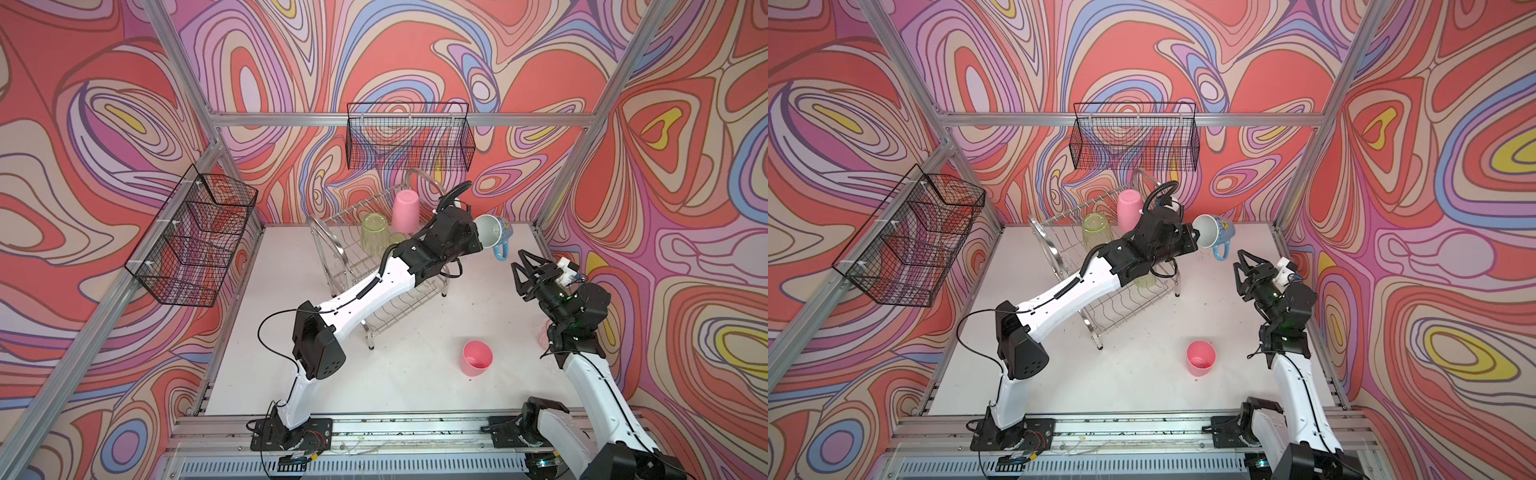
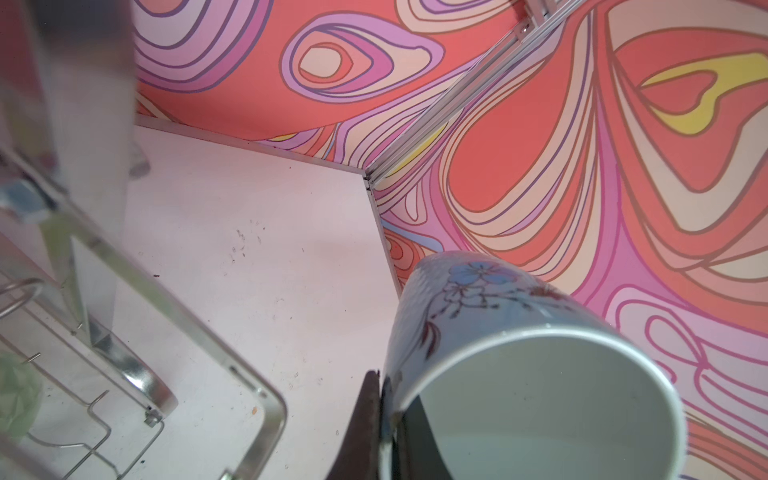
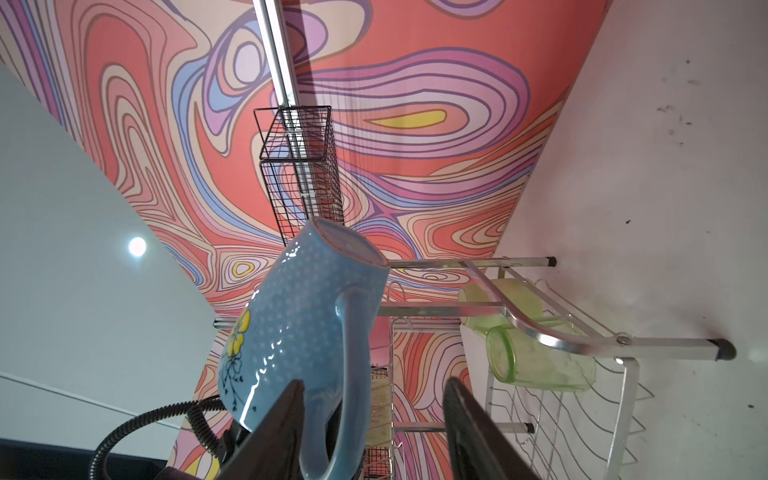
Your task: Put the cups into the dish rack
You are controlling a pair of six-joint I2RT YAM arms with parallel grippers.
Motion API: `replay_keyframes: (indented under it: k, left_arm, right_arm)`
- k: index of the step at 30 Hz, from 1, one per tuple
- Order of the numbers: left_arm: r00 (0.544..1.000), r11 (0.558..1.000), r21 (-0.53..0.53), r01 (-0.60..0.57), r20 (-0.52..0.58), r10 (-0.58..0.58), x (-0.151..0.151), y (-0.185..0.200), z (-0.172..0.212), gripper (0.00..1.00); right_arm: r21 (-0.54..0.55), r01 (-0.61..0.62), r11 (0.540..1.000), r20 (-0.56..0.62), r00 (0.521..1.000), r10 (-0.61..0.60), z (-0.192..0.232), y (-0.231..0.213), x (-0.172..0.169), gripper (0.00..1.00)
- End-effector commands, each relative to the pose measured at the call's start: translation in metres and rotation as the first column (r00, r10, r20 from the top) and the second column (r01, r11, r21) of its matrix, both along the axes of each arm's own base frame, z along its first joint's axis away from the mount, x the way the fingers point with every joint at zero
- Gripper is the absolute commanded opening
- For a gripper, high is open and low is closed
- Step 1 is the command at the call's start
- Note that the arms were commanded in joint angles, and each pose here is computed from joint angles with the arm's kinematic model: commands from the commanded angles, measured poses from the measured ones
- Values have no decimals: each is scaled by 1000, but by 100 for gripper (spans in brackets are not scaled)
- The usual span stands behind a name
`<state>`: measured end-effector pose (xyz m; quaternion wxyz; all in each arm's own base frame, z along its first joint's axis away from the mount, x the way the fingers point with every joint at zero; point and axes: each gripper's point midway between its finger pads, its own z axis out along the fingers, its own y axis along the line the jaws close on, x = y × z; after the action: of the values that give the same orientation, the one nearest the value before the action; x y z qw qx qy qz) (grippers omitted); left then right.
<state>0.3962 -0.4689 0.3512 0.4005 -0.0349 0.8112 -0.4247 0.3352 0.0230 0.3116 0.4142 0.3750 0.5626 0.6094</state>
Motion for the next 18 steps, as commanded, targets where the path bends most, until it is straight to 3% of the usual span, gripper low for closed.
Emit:
replay_keyframes:
  k: [1,18]
  left_arm:
    - [998,983,-184,-17,49,26,0,0,49,0]
    - [997,945,-324,-41,-75,18,-2,-7,37,0]
  right_arm:
    - [35,14,999,100,995,-17,22,-4,-2,54]
    - [103,-43,994,148,989,28,40,-1,4,54]
